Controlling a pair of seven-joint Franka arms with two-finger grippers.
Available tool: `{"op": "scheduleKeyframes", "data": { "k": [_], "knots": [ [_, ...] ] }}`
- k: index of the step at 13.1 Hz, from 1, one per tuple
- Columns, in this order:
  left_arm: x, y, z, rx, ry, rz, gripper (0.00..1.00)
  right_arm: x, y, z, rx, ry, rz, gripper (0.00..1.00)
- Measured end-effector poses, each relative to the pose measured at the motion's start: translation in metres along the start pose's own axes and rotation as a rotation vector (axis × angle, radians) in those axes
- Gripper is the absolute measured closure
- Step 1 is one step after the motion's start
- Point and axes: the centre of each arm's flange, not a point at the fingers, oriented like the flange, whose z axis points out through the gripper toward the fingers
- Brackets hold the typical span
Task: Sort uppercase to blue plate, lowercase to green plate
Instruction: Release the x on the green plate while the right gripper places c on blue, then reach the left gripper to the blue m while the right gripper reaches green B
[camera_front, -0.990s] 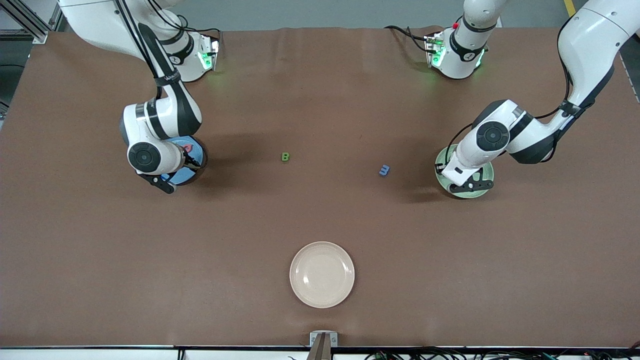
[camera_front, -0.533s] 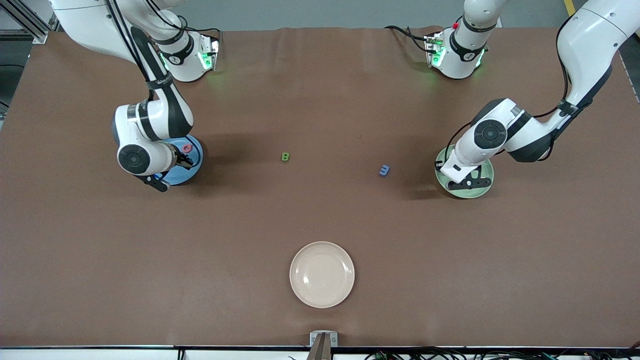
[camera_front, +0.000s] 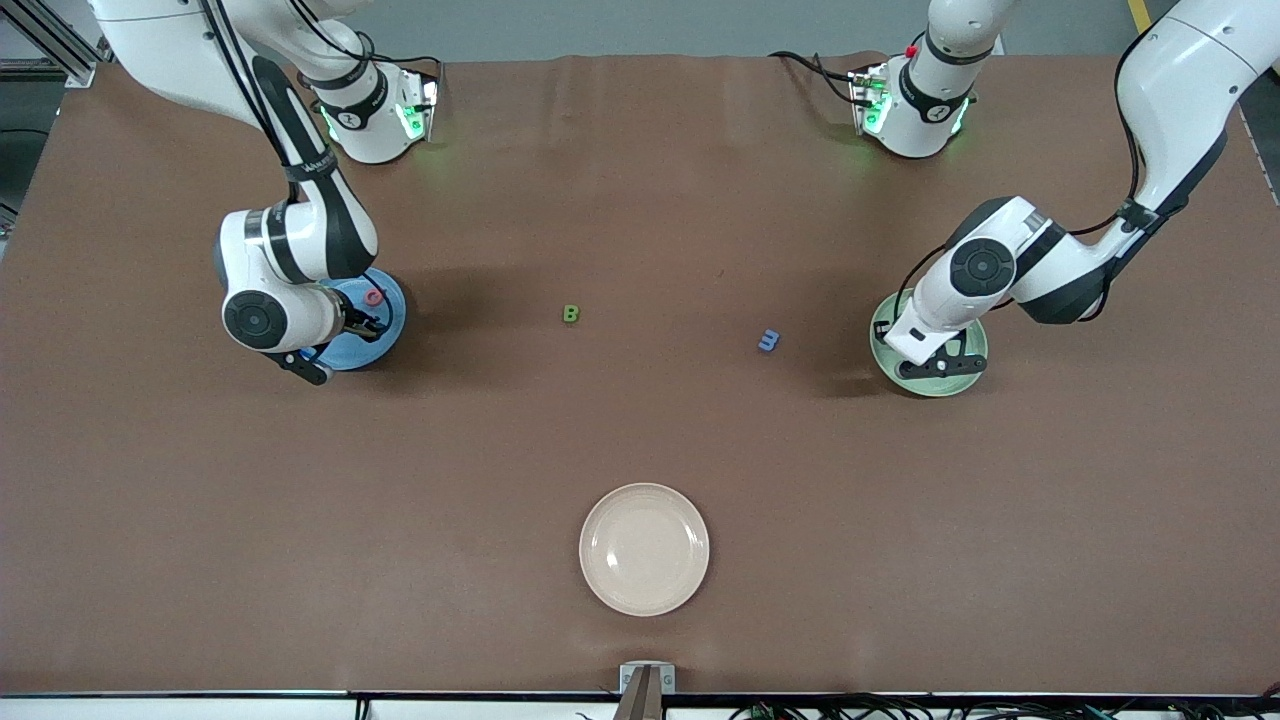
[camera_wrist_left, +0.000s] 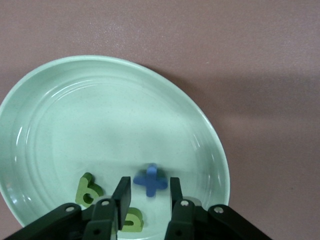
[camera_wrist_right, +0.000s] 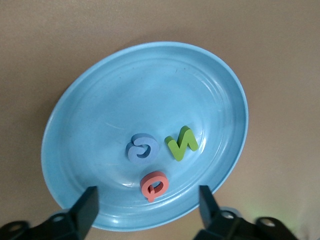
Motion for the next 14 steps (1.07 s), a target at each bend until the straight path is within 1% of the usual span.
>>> {"op": "scheduleKeyframes", "data": {
  "k": [1,3,4,5,6,7,8,11,13,14],
  "knots": [
    [0.000,0.001,-0.001,-0.001,0.002,0.002,0.56,0.000,-0.001,0.000,0.000,0.001,-0.001,0.00],
    [-0.002,0.011,-0.009,-0.009,0.016,0.020,0.34,-0.003,-0.005,-0.003,0.006,0.003,0.002,0.00],
    [-0.003,0.019,-0.017,-0.016,0.030,0.030,0.26,-0.007,-0.010,-0.005,0.023,-0.004,0.016,0.00],
    [-0.003,0.028,-0.027,-0.024,0.046,0.030,0.15,-0.013,-0.018,-0.008,0.049,-0.018,0.029,0.00],
    [-0.002,0.038,-0.038,-0.036,0.063,0.011,0.04,-0.021,-0.028,-0.013,0.074,-0.025,0.042,0.00],
    [-0.003,0.050,-0.050,-0.048,0.075,-0.016,0.04,-0.030,-0.041,-0.019,0.091,-0.018,0.051,0.00],
    [-0.004,0.065,-0.059,-0.060,0.079,-0.044,0.01,-0.040,-0.056,-0.025,0.102,0.002,0.046,0.00],
    [-0.015,0.125,-0.081,-0.087,0.071,-0.158,0.00,-0.080,-0.102,-0.044,0.154,0.077,0.028,0.00],
    [-0.022,0.160,-0.081,-0.081,0.075,-0.232,0.00,-0.105,-0.128,-0.052,0.211,0.119,0.015,0.00],
    [-0.023,0.172,-0.076,-0.071,0.073,-0.268,0.00,-0.117,-0.140,-0.057,0.249,0.131,0.018,0.00]
  ]
}}
